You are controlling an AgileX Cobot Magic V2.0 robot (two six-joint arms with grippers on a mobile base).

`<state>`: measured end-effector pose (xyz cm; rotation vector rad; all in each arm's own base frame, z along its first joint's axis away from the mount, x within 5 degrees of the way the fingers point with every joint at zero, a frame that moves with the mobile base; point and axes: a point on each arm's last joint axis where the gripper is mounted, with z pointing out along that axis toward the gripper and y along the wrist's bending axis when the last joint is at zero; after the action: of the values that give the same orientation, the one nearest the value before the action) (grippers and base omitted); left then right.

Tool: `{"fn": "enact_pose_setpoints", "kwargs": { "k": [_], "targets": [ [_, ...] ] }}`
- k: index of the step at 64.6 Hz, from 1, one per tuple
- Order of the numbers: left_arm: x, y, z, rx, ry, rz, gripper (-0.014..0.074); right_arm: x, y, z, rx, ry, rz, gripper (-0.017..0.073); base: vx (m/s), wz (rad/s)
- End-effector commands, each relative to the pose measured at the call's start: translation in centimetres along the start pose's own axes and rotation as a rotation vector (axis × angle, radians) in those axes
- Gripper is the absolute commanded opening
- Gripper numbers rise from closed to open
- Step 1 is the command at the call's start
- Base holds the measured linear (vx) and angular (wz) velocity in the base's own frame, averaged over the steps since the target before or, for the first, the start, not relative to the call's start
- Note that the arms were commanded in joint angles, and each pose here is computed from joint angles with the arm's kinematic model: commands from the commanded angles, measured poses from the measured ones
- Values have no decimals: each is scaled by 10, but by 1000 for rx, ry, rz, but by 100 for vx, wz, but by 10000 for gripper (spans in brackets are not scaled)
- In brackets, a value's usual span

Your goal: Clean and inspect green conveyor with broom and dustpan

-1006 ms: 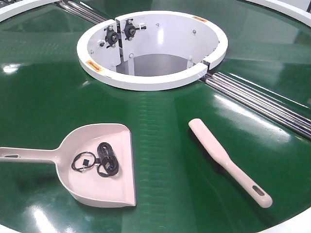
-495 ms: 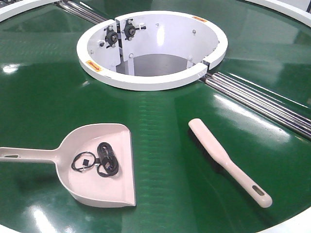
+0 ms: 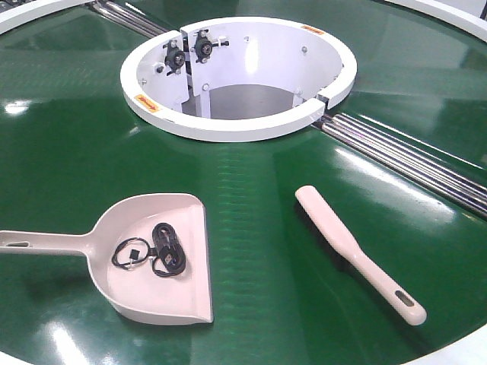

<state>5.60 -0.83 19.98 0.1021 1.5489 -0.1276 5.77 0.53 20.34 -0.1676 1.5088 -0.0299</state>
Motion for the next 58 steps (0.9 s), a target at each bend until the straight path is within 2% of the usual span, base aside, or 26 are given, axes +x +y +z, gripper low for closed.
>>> {"fn": "enact_pose_setpoints", "kwargs": {
  "k": [1, 10, 58],
  "targets": [
    [-4, 0, -1, -3, -79, -9, -6, -6, -1, -2, 24, -82, 41, -8, 0, 0],
    [-4, 0, -1, -3, -79, -9, -6, -5, -1, -2, 24, -78, 56, -8, 0, 0],
    [-4, 0, -1, -3, -79, -9, -6, -5, -1, -2, 24, -78, 56, -8, 0, 0]
  ]
}}
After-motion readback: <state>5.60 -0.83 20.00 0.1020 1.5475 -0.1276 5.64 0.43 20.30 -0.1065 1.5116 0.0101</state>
